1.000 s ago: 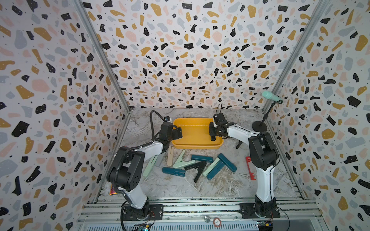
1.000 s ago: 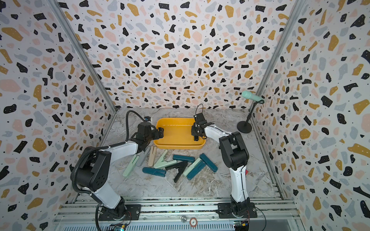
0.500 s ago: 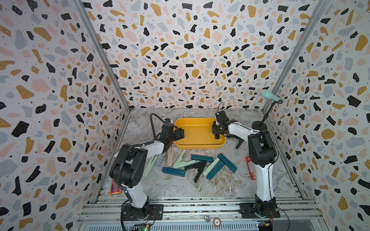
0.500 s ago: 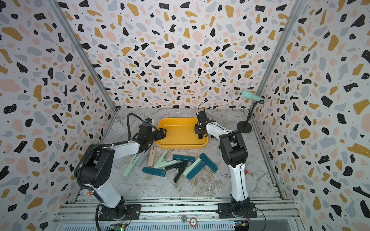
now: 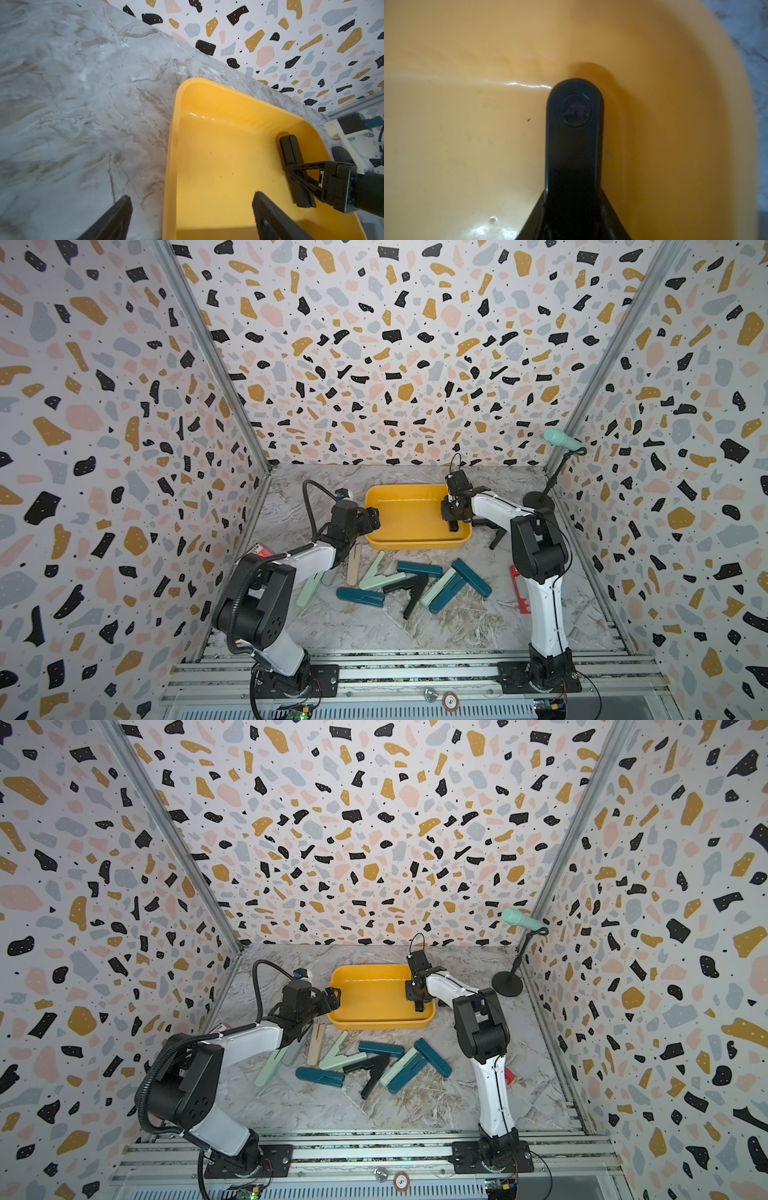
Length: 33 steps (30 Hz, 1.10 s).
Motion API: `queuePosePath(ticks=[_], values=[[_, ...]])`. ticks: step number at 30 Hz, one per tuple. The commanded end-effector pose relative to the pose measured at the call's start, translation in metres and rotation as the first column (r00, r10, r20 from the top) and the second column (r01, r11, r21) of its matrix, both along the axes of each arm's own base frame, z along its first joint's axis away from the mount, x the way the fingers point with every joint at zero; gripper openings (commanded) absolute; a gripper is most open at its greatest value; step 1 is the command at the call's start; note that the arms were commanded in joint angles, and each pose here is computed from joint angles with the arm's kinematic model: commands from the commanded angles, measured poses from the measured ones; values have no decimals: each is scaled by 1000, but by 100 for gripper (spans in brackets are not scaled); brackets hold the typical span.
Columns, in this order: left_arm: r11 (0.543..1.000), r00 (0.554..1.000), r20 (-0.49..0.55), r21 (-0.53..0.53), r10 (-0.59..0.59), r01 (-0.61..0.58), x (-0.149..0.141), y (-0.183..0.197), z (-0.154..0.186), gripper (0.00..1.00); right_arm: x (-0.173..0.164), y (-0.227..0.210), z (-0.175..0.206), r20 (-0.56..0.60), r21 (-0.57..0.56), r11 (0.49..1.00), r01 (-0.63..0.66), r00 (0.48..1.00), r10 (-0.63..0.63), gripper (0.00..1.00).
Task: Put the pruning pliers into the storage box
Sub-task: Place the pruning pliers in the storage box.
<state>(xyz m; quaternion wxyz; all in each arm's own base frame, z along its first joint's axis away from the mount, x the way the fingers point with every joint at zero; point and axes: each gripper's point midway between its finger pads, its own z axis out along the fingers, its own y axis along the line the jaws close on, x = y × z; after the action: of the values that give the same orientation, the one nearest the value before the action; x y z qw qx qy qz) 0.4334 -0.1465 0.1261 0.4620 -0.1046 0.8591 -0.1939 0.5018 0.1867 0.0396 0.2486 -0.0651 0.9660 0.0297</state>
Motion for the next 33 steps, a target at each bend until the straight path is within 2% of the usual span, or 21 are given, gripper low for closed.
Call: queuePosePath(ticks=[1,6,11,20,25,29,33], values=[[999,998,53,32,21,-23,1,6,15,90,1,-1,6,-6,-22,1000,4,1000,-4,19],[995,999,38,91,36,-39,3,12,11,91,-5,0,-2,-33,-34,999,8,999,-9,32],[994,999,42,97,35,-39,2,13,11,92,-3,-1,0,-25,-34,999,25,999,-26,45],[993,998,49,109,48,-53,-1,18,13,92,6,2,11,-3,-21,999,42,999,-42,52],[992,998,54,116,44,-50,-2,18,16,92,15,2,38,63,5,998,64,996,-64,58],[990,997,62,127,47,-55,-3,20,19,92,21,1,64,124,17,997,79,989,-80,59],[986,991,110,140,74,-89,-9,27,31,93,24,-3,101,220,30,997,66,973,-71,63]])
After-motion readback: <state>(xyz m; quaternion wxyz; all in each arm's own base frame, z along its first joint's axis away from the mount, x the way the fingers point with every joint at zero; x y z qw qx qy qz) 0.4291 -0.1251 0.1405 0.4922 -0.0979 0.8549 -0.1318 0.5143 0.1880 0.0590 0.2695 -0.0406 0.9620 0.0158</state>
